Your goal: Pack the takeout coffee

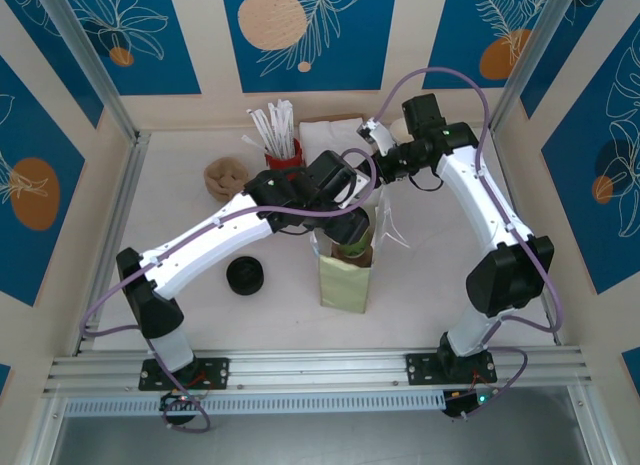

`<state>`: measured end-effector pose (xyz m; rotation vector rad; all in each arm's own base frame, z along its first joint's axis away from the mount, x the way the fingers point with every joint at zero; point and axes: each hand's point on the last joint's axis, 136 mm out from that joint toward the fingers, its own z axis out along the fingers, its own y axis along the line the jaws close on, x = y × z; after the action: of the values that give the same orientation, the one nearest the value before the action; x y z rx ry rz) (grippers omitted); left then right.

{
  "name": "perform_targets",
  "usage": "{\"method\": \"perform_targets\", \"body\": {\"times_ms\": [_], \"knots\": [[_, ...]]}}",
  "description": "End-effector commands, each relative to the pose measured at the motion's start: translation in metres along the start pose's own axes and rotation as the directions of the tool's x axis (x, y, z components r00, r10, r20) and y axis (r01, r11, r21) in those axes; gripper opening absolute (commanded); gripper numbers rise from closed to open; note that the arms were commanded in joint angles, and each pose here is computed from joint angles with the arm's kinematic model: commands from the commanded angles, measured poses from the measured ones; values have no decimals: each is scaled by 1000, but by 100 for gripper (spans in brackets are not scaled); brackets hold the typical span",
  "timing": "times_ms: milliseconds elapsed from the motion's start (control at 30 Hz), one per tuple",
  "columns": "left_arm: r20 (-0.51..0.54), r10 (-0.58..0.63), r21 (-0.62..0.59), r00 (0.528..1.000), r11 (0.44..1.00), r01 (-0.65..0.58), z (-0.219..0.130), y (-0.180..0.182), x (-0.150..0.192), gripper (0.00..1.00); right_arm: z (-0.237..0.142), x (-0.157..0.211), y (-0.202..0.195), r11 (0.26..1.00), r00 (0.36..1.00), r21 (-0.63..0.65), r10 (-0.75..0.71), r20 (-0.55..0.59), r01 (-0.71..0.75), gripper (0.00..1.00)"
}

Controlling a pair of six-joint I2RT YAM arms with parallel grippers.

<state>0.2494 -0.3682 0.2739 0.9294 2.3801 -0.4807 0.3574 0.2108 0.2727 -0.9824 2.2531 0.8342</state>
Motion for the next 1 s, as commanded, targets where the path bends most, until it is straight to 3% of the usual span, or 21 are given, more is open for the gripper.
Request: {"method": "perform_targets", "body": {"times_ms": [0,200,400,500,967], "knots": [[16,-6,20,1000,1000,6,-12,-3,-1,63,0,-1,12,998,999,-44,-49,-14,48,56],[12,-3,26,1000,1000,2,-11,-4,-1,63,3,16,16,998,997,-42,-49,-66,46,51],[14,-8,15,1000,1000,7,-8,-2,-3,63,-7,14,20,1000,998,-3,-16,-54,16,13],[21,-10,10,1000,1000,10,-7,-1,-5,63,-14,8,26,999,999,4,47,-27,-47,4],[40,49,-68,998,997,-46,-1,3,0,63,-33,21,61,974,970,36,219,104,-224,0]]}}
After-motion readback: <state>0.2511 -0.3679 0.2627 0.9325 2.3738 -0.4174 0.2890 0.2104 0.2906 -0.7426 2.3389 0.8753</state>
